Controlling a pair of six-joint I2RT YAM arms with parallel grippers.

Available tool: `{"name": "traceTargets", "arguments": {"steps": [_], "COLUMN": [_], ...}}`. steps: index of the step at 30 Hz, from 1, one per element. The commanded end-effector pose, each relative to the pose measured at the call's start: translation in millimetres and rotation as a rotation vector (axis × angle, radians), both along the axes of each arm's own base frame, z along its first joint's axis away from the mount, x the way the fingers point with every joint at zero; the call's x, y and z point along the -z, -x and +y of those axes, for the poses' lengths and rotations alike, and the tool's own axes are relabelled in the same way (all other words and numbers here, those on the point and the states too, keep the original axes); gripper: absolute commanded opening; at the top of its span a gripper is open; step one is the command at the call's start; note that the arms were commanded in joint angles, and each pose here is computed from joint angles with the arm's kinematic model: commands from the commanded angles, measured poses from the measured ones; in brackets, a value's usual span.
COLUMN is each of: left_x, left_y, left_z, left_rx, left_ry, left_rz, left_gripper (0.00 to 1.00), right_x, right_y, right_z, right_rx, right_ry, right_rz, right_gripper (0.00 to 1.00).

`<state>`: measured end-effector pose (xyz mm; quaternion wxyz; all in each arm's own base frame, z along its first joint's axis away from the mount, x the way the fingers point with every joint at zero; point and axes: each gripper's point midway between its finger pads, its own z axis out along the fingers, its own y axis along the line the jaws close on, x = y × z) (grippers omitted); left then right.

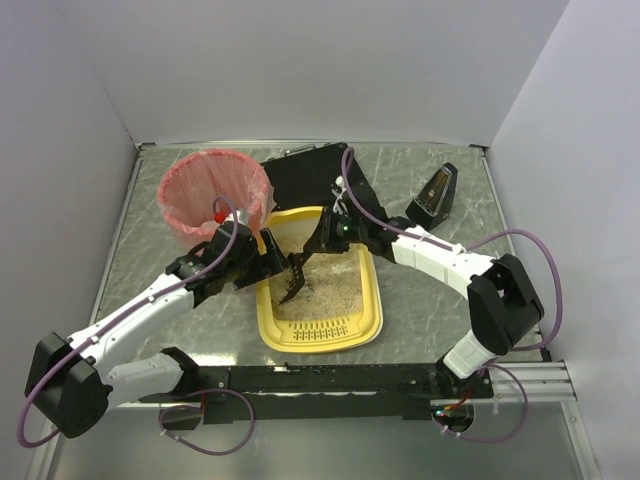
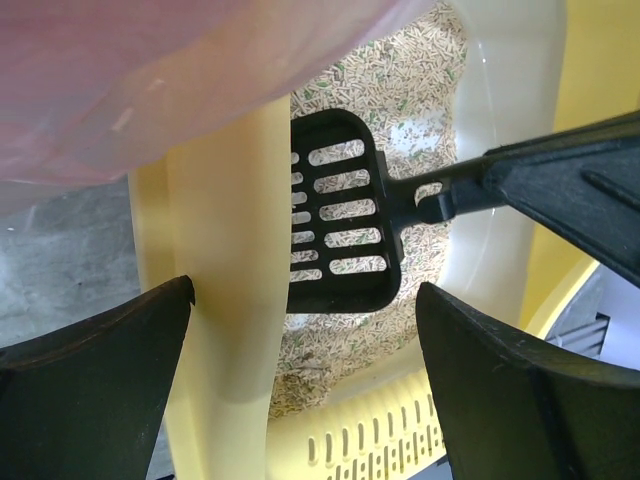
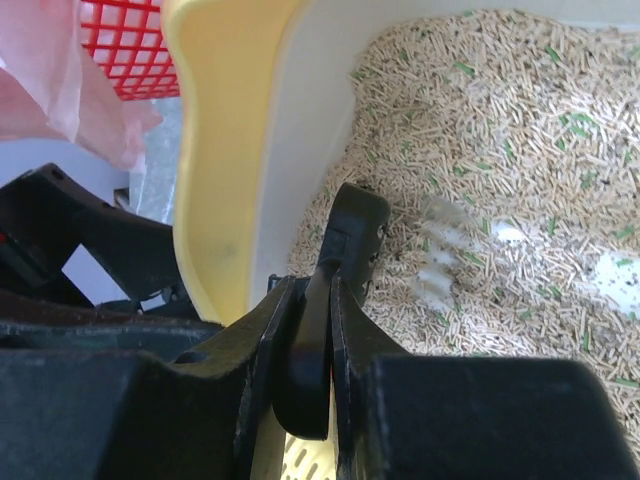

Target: Clean the litter box

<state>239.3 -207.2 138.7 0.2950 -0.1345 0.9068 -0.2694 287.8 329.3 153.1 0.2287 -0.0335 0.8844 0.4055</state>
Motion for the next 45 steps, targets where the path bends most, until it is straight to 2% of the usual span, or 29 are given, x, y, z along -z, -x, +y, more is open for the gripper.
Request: {"name": "traceTargets", "arguments": {"steps": [1,9,18,36,45], "left_x": [-28,-35,-44,-57,-46], "left_y": [-5,-6,-5,-3,-7], "left_z": [-20,-16,-16,-14,-13], "left_rx": [0.011,-0.002,-0.003,-0.003,-0.020], "left_ry": [0.121,0.111,0.123,0.139,0.112], "left_rz": [-0.043,-0.057,-0.073,-0.094,-0.076], "left_gripper": [0.97,0.97,0.97,0.97,0.97], "right_x": [-24,-22,-33,-71,-85], "right_y": [16,11,7,5,7], "right_z": [21,-7,-29,-59,-68], "right_rx": [-0.084,-0.019,0.039,0.143,0.157], "right_ry": [-0.122,-0.066,-0.088,-0.190,-0.234], "right_rz": [-0.013,-0.051,-0.101,-0.165,-0.171], "right_gripper": [0.00,0.00,0.00,0.00,0.00]}}
